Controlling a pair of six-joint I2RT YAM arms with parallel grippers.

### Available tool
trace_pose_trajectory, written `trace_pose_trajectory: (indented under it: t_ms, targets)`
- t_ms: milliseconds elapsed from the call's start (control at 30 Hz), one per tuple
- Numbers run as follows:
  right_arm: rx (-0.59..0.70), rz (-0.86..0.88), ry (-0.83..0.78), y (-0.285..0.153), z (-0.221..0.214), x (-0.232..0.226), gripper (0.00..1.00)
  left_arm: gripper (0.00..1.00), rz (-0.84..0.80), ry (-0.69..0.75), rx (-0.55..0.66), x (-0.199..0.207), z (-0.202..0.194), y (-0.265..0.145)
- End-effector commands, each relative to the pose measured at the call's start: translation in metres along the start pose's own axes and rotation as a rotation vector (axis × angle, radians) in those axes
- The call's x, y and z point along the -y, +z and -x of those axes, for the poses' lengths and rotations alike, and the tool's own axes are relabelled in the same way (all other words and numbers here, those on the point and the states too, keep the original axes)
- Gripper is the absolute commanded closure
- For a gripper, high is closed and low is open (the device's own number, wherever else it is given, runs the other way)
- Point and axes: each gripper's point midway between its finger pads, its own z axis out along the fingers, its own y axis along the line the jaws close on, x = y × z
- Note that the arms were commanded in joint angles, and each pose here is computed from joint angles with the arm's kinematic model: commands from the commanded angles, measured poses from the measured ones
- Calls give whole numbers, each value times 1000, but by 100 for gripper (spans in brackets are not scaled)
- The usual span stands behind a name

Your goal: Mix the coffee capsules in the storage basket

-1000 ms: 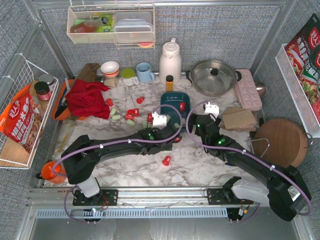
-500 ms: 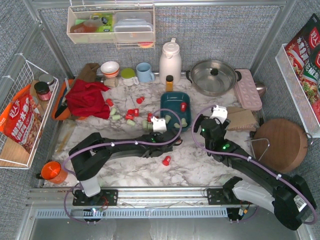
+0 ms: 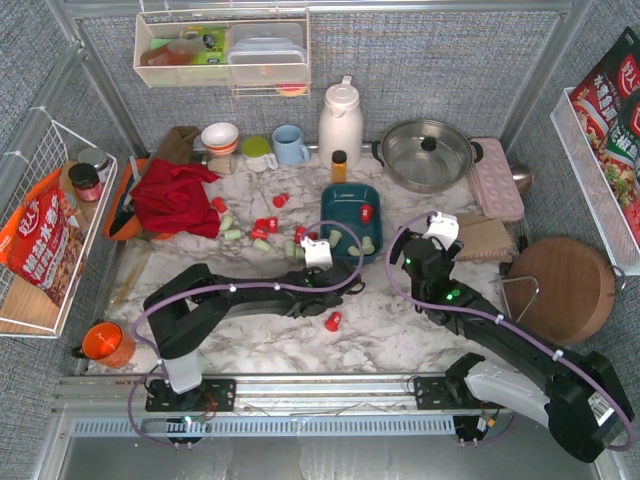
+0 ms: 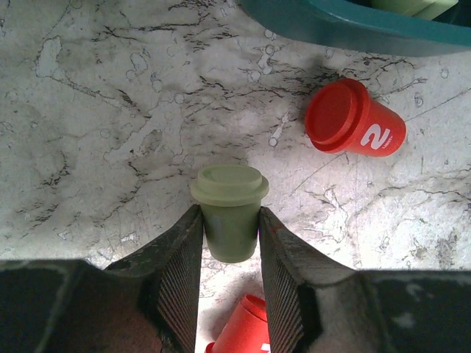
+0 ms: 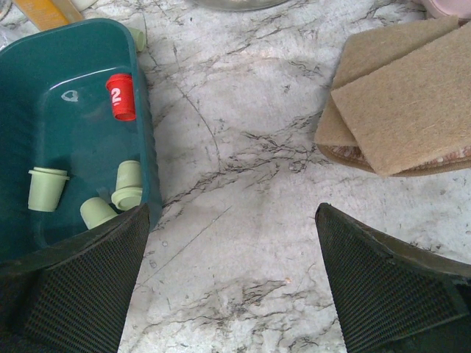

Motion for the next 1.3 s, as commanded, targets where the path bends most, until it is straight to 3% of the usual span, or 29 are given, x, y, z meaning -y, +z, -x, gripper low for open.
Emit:
trace_pose_trajectory:
  t_ms: [0, 233, 500, 733, 900, 1267]
  targets:
    - [26, -6, 33, 1, 7, -1, 1, 60, -3, -9, -2, -1, -2, 0]
    - [27, -4, 39, 0, 7, -1, 1, 62, -71, -25, 69, 14, 25, -17]
    - [31, 1, 52, -1, 10, -1, 1, 59, -195, -24, 350, 35, 103, -61]
    - [26, -6, 51, 0, 6, 0, 1, 57, -247, -15, 548, 57, 177, -66]
    - [32, -9, 50, 0, 8, 1, 1, 56, -234, 4, 565, 64, 194, -50]
    - [24, -4, 50, 0, 7, 0, 1, 52, -262, -30, 481, 66, 185, 0]
